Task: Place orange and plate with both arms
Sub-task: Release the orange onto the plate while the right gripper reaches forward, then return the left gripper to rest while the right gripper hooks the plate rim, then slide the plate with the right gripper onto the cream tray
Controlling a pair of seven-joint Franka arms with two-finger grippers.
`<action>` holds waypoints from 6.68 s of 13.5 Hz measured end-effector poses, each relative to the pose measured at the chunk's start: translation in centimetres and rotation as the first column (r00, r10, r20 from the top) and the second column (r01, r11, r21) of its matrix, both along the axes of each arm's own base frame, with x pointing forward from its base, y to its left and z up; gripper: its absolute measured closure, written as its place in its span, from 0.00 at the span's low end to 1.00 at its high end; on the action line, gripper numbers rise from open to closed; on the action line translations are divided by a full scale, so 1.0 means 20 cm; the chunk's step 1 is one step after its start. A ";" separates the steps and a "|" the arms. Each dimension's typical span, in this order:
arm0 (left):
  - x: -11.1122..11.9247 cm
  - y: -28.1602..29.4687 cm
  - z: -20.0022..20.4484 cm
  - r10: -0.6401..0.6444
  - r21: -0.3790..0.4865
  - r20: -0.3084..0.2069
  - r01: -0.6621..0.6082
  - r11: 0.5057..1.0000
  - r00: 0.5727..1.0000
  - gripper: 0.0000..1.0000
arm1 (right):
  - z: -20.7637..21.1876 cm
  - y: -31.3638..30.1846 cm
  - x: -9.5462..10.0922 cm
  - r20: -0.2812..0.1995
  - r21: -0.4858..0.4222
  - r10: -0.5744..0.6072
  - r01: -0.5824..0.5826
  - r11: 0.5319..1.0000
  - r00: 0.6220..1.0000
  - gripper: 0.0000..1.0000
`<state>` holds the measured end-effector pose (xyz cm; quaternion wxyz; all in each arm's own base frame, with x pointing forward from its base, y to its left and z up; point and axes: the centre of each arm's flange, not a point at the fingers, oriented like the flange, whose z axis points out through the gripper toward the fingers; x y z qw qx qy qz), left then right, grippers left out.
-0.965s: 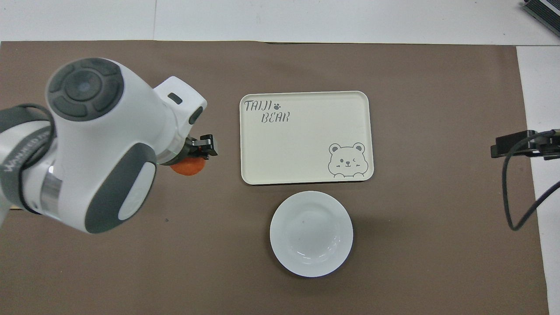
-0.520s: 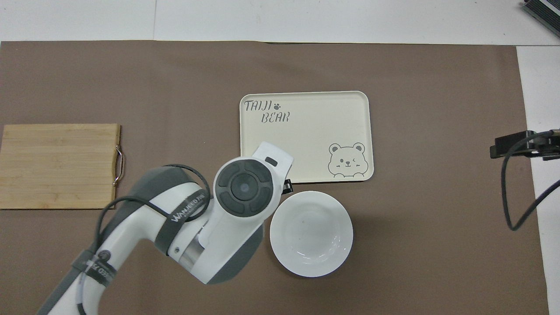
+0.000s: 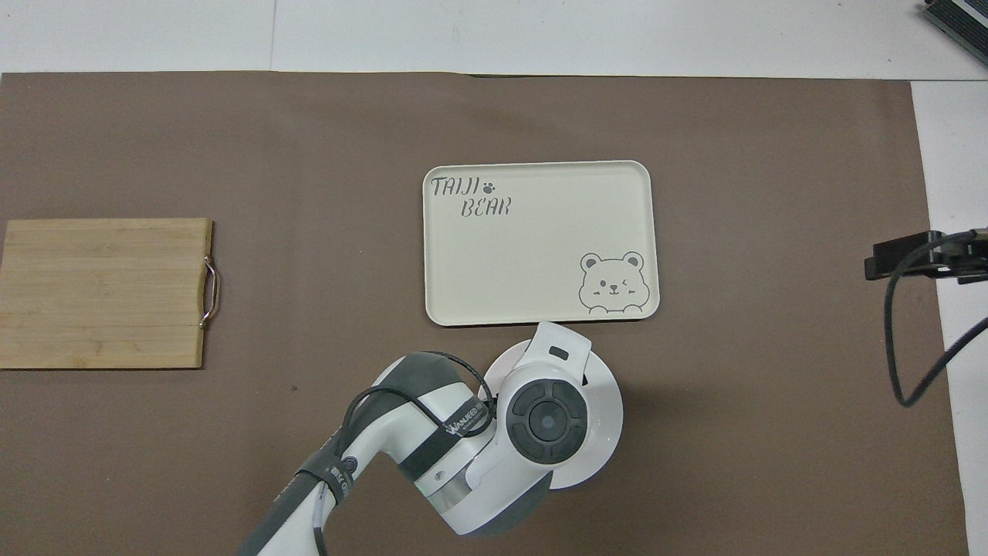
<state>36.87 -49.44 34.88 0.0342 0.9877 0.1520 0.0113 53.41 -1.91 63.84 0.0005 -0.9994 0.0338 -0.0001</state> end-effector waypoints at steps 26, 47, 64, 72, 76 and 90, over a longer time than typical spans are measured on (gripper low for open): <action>1.10 1.84 1.06 -0.302 0.029 0.022 0.302 0.953 0.953 0.00 | -1.28 0.21 -0.28 -0.037 0.696 0.159 -0.089 0.713 0.987 0.00; 0.85 2.47 1.26 -0.286 0.023 -0.082 0.289 0.957 0.955 0.00 | -2.00 0.56 -0.64 -0.041 0.843 0.006 0.031 0.537 0.999 0.00; 0.85 2.46 1.25 -0.302 0.026 -0.078 0.305 0.952 0.950 0.00 | -1.95 0.62 -0.53 0.064 0.833 0.031 -0.071 0.548 0.997 0.96; 0.85 2.46 1.25 -0.302 0.026 -0.078 0.304 0.952 0.950 0.00 | -1.62 0.63 -0.24 0.146 0.807 0.095 -0.174 0.564 0.985 0.96; 0.85 2.46 1.25 -0.301 0.026 -0.078 0.304 0.952 0.950 0.00 | -1.36 0.46 -0.09 0.140 0.836 0.081 -0.162 0.524 0.987 0.96; 0.85 2.46 1.25 -0.301 0.026 -0.078 0.304 0.952 0.950 0.00 | -1.70 0.62 0.61 0.093 0.807 -0.008 -0.071 0.587 0.996 0.96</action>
